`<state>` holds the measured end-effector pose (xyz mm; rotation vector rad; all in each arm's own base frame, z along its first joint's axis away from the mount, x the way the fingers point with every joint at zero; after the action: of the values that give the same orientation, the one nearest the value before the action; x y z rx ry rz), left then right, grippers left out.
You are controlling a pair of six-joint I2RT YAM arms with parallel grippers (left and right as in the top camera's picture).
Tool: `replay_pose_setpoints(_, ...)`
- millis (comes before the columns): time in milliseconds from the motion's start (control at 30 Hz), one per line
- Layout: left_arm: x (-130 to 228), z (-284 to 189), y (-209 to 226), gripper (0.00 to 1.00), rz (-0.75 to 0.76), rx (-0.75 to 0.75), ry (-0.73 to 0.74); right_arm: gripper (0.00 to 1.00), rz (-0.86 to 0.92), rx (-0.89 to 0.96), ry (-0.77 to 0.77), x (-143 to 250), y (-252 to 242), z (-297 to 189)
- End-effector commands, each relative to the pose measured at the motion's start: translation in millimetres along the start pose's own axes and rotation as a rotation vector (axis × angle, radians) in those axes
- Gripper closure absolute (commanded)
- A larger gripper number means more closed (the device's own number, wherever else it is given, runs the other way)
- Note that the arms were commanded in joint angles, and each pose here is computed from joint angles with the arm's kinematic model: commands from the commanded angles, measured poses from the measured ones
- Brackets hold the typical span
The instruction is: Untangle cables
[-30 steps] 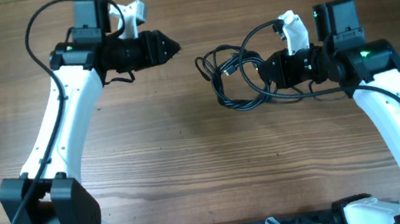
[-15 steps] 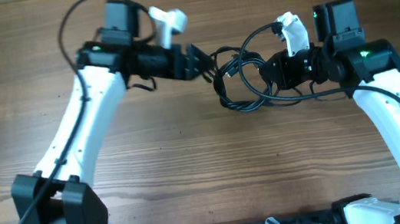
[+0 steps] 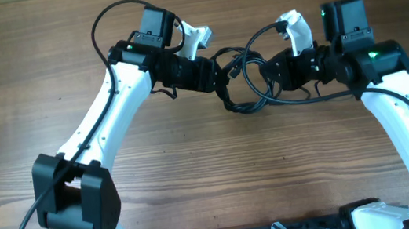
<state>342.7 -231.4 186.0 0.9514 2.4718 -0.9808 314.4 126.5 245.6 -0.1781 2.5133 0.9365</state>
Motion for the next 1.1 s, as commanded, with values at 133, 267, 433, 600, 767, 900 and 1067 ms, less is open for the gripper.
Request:
replay_pose_setpoints(133, -3.7, 14.6, -13.3, 0.79, 0.041, 0.043, 0.007, 0.96, -0.040, -0.303, 0.005, -3.0, 45.1, -12.9)
replay_pose_setpoints(267, -7.7, 12.8, -9.8, 0.96, 0.031, 0.036, -0.014, 0.96, 0.063, -0.345, -0.025, -15.1, 46.0, -19.4)
replay_pose_setpoints(433, -8.0, 7.6, -1.8, 0.96, 0.011, 0.025, -0.025, 0.96, 0.215, -0.334, -0.109, -35.5, 19.5, -39.6)
replay_pose_setpoints(600, -8.3, 1.2, 7.7, 0.96, -0.008, 0.011, -0.038, 0.95, 0.308, -0.372, -0.178, -46.4, -8.0, -69.3)
replay_pose_setpoints(767, -8.4, -2.6, 13.4, 0.96, -0.039, 0.003, -0.046, 0.96, 0.406, -0.297, -0.230, -49.9, -32.7, -79.3)
replay_pose_setpoints(900, -8.3, -4.1, 15.7, 0.96, -0.051, -0.001, -0.049, 0.94, 0.484, -0.045, -0.298, -49.3, -67.8, -75.1)
replay_pose_setpoints(1067, -7.9, -4.2, 18.0, 0.96, -0.073, -0.017, -0.047, 0.90, 0.668, 0.324, -0.346, -29.9, -117.3, -81.2)
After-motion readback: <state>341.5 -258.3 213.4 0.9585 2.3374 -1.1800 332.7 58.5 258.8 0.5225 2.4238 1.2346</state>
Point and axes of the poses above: each gripper's point midway between its finger pads, its own z axis out along the fingers, its own y axis along the line the jaws close on, x = y × z, the point moved 4 cm from there along -z, back along the fingers, and after that the axes turned 15 degrees about z, right-handed, at the moved point
